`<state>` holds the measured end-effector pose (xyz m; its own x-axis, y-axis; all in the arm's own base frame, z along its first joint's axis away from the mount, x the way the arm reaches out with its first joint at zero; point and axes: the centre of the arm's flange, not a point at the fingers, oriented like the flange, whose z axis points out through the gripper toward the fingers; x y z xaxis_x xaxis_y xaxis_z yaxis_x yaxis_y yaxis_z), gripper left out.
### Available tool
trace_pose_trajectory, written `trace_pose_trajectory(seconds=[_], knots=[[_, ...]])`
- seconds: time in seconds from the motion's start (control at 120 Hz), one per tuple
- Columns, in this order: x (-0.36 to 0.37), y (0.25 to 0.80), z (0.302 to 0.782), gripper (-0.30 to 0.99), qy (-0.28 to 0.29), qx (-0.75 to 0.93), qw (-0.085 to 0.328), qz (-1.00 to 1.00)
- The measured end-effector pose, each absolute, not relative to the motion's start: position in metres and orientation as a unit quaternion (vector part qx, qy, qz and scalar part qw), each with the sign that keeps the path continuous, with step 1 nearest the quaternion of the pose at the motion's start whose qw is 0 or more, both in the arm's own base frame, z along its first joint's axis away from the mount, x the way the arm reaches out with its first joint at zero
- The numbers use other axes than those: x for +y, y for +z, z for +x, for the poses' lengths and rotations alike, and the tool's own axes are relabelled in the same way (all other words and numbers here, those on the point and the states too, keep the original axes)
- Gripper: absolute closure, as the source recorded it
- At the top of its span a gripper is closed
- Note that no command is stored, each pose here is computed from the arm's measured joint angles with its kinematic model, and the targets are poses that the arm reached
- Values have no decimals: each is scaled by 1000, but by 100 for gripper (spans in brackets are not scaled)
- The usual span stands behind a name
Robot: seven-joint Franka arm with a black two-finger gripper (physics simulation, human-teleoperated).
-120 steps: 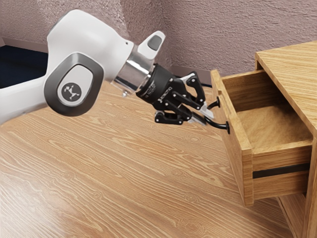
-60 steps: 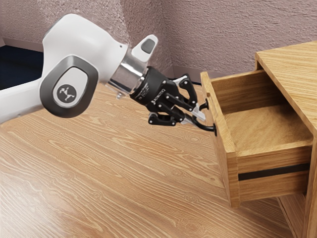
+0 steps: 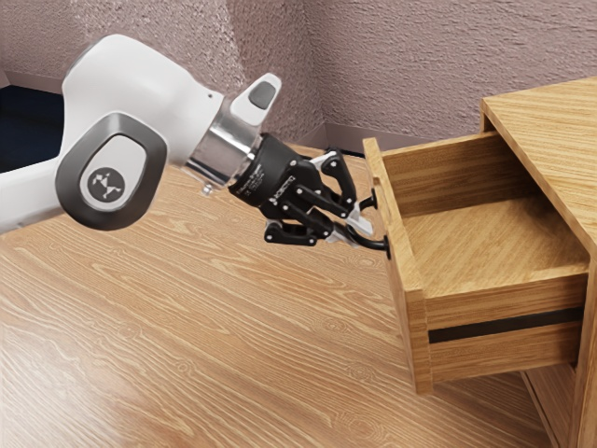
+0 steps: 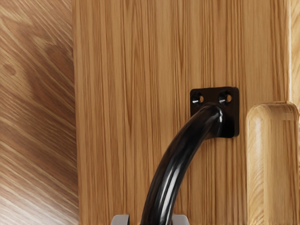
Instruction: Pull the drawer handle with one arm to open the drawer
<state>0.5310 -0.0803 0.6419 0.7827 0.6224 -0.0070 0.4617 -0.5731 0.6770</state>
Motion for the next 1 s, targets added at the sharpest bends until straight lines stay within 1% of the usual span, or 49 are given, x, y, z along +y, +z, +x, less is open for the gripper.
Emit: trace_pose_trajectory(seconds=[1.0], knots=[[-57, 650, 498, 66, 127, 315, 344, 875]])
